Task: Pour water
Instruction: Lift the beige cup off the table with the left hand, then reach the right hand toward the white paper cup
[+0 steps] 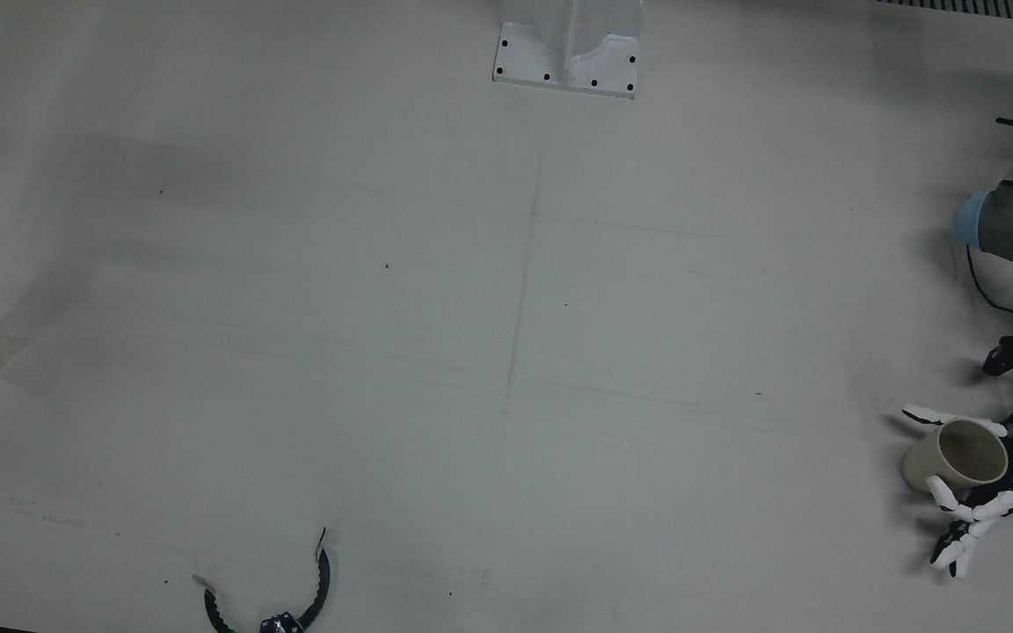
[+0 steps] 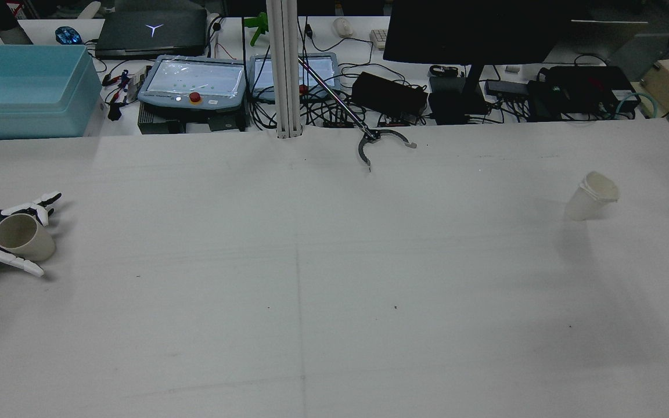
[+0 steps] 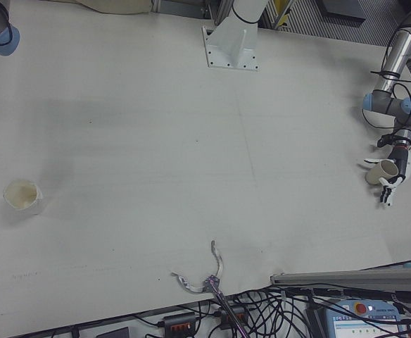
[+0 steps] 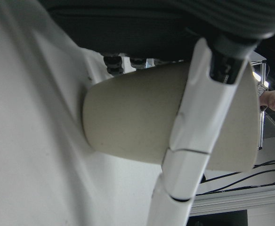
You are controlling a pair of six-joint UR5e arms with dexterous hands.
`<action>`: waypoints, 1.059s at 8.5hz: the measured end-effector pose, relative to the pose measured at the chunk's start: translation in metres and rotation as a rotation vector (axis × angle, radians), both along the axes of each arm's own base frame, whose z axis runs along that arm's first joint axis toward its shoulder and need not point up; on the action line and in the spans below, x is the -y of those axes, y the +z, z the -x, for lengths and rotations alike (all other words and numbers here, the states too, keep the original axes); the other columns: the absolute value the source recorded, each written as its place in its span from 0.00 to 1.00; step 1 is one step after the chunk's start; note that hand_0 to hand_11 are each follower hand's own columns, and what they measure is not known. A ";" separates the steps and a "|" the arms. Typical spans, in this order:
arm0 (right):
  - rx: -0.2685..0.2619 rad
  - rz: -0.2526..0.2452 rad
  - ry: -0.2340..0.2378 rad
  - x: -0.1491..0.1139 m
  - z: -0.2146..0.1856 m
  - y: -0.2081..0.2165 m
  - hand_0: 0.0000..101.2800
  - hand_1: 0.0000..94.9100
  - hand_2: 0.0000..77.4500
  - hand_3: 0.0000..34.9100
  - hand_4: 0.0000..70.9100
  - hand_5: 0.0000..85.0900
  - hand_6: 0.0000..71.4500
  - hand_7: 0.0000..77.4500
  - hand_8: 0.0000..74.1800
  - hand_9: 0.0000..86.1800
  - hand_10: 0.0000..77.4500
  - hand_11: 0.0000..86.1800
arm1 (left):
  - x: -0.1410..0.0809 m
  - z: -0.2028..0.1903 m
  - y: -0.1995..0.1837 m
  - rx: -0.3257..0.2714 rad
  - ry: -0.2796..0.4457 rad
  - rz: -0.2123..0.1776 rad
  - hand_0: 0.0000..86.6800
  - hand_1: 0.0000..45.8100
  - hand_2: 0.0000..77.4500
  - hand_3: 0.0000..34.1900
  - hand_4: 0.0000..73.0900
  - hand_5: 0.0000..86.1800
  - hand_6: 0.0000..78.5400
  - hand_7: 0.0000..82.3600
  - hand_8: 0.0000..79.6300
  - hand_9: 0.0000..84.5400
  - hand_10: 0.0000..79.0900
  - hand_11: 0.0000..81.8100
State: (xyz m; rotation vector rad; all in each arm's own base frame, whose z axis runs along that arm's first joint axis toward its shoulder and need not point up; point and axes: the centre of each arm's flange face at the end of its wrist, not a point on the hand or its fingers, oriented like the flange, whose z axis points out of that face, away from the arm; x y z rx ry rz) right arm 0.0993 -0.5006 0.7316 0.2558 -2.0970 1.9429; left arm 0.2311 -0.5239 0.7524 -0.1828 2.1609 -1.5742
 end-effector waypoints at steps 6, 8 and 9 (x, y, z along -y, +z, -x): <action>0.018 0.016 -0.011 -0.033 0.002 0.062 0.52 0.28 0.32 0.34 0.01 0.08 0.14 0.11 0.05 0.06 0.00 0.01 | 0.007 -0.006 -0.059 -0.129 0.034 0.108 0.92 0.73 0.31 0.01 0.40 0.65 0.17 0.15 0.03 0.01 0.06 0.13; 0.025 0.003 -0.055 -0.028 0.022 0.133 0.56 0.32 0.36 0.34 0.01 0.10 0.18 0.14 0.06 0.09 0.00 0.01 | 0.008 -0.009 -0.094 -0.142 0.039 0.118 0.92 0.70 0.37 0.01 0.42 0.65 0.17 0.15 0.03 0.01 0.06 0.14; 0.028 0.002 -0.088 -0.030 0.037 0.163 0.58 0.32 0.39 0.34 0.07 0.12 0.21 0.19 0.01 0.06 0.00 0.01 | 0.008 -0.009 -0.101 -0.142 0.040 0.120 0.93 0.69 0.39 0.01 0.42 0.65 0.17 0.15 0.03 0.01 0.06 0.13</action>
